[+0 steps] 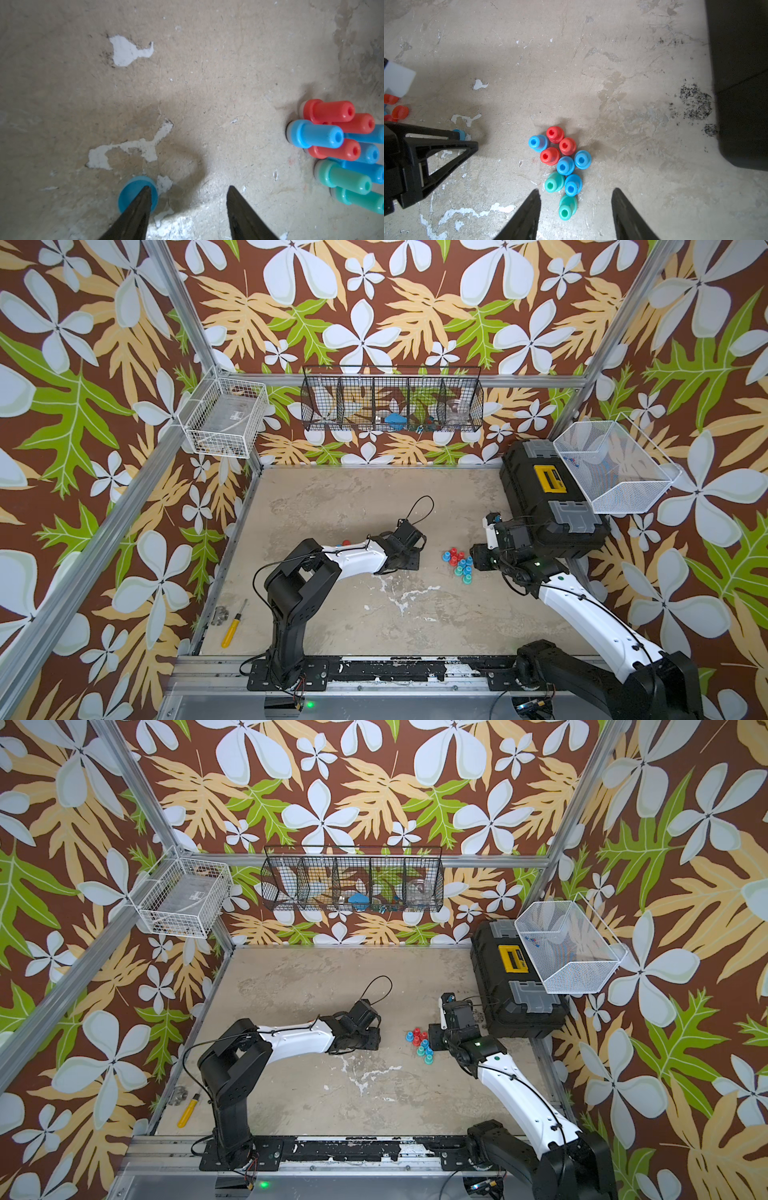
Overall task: Close the stamp cap
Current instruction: Move the cover to the center of the board, then pick up the stamp from the center of the board.
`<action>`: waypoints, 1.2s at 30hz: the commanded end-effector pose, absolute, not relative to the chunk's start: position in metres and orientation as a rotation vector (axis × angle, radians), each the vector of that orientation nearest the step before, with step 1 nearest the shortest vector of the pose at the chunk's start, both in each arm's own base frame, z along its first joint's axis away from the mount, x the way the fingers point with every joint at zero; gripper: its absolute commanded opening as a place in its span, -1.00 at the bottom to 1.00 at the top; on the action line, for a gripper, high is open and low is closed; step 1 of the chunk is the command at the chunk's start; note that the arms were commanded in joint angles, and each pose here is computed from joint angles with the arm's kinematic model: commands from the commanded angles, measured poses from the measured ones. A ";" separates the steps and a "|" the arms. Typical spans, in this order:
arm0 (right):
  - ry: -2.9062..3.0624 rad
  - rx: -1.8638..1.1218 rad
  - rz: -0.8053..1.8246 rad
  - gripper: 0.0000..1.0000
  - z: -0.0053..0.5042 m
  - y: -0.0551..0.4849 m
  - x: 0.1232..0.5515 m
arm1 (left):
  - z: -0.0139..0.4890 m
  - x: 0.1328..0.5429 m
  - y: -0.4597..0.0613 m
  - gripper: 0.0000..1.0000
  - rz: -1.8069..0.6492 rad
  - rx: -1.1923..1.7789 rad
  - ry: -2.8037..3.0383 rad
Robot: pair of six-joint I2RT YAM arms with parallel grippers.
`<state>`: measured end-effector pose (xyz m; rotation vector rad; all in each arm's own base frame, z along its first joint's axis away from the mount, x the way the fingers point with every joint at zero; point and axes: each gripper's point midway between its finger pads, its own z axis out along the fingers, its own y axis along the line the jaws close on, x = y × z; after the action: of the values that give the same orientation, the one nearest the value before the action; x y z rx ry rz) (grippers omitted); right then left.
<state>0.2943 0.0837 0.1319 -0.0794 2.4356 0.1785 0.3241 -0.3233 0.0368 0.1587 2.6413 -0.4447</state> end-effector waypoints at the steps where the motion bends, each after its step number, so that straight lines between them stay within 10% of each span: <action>1: 2.445 -0.081 0.162 0.12 0.131 0.082 0.294 | 0.042 0.321 -0.319 0.25 -0.422 0.158 2.646; 23: 2.628 -0.505 0.096 -0.02 0.108 0.143 0.318 | 0.188 0.286 -0.240 0.32 -0.563 0.208 2.251; 36: 2.672 -0.586 0.053 -0.04 0.094 0.165 0.321 | 0.178 0.268 -0.172 0.32 -0.474 0.092 2.219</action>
<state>0.3234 0.1686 0.0978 -0.5835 2.6452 0.0942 0.2676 -0.1766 0.1771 0.0884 2.2219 -0.5043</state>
